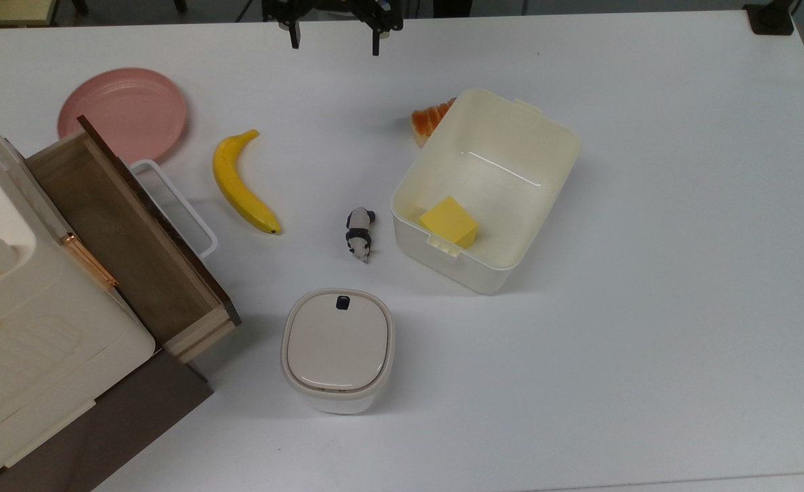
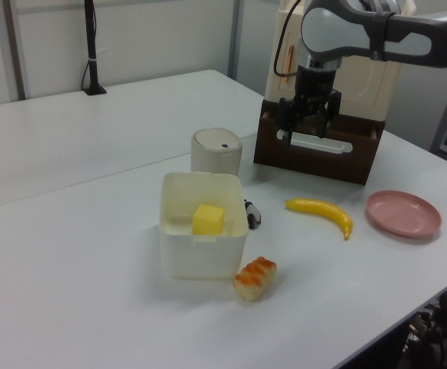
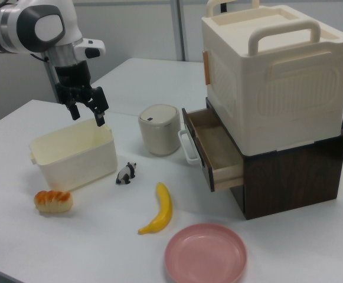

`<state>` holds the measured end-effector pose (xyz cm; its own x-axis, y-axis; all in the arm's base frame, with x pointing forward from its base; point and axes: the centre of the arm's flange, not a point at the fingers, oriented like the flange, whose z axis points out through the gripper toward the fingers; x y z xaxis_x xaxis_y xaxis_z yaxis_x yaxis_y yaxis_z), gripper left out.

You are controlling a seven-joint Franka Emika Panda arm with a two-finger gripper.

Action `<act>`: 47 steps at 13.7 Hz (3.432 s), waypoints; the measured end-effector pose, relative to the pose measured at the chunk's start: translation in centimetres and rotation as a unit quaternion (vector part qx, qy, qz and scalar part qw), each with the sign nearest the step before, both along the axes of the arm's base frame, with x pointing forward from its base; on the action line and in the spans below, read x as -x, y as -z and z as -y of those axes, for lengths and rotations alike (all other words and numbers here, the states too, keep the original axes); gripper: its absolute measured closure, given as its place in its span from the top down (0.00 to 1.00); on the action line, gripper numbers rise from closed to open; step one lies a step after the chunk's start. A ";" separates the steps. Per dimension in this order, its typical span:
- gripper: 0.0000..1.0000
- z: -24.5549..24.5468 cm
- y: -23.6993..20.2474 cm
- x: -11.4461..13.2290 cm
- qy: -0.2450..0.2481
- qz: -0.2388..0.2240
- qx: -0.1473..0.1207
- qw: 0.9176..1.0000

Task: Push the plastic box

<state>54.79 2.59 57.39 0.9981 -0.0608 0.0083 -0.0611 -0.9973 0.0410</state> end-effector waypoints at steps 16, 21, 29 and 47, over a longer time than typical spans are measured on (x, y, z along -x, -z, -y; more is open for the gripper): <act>1.00 -0.9 0.0 0.7 -0.108 -0.009 -0.009 0.994; 1.00 -3.4 4.1 1.6 -0.266 -0.056 -0.015 0.962; 1.00 -4.9 9.6 -0.3 -0.442 -0.028 -0.012 0.897; 1.00 -11.1 16.5 -2.5 -0.488 0.020 -0.004 0.873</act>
